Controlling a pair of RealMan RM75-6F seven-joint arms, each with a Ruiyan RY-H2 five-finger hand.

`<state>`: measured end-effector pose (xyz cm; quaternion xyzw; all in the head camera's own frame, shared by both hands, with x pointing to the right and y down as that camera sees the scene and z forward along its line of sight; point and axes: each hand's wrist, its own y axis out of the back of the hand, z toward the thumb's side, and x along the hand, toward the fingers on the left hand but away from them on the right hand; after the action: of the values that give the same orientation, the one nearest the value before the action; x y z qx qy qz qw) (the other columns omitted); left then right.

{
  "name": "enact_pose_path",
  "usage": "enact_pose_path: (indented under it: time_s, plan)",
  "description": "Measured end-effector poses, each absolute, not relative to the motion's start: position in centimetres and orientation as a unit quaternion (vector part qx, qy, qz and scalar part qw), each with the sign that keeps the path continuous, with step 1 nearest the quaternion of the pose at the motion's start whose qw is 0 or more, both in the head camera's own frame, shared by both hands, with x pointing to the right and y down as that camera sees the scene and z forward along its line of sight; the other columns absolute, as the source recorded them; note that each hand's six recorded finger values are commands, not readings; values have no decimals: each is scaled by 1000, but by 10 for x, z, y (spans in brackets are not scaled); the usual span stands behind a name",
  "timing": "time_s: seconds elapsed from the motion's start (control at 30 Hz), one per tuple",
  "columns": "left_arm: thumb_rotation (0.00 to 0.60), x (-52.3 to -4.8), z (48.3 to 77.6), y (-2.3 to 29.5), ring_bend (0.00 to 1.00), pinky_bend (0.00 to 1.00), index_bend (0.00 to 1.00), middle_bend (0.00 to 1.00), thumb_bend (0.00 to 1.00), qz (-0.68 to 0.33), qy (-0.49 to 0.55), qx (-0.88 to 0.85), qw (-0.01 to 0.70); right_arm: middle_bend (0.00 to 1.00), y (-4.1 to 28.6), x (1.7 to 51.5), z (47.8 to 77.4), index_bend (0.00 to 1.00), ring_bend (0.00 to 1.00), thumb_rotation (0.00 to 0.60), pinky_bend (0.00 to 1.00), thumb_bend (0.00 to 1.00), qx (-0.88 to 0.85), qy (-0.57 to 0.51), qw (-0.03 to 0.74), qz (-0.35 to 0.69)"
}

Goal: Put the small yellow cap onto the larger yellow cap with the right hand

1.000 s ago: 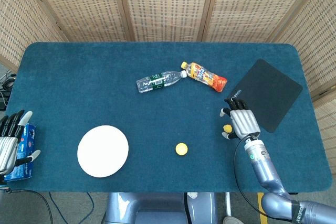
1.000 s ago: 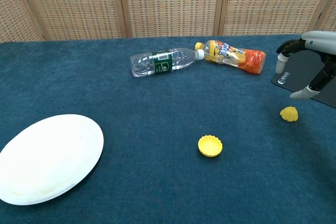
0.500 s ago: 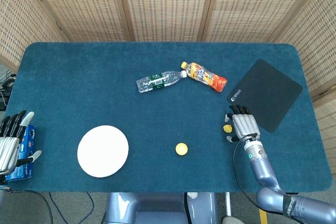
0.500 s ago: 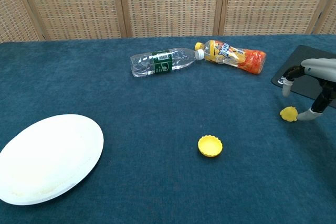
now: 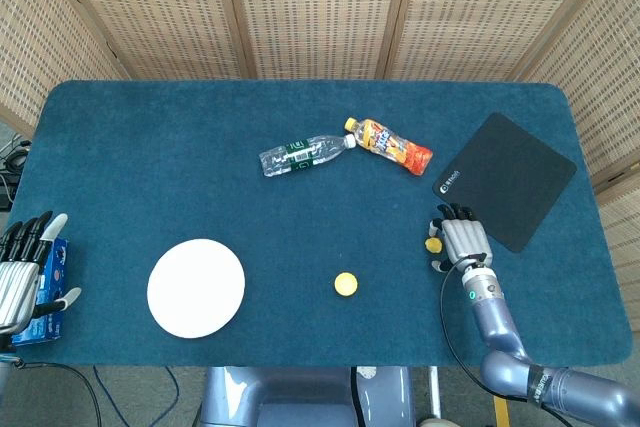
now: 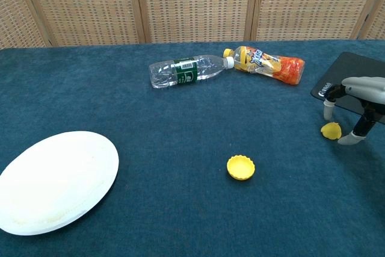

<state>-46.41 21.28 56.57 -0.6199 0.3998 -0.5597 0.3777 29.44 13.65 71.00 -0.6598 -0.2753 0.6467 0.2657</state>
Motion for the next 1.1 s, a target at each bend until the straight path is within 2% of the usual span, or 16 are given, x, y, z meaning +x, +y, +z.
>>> enact_pose_path:
  time_s: [1.1]
  plan:
    - [600, -462, 568, 216, 0, 0, 0, 0, 161, -560, 394, -623, 379, 150, 139, 294, 733, 487, 0, 600, 110, 207, -653, -253, 264, 663]
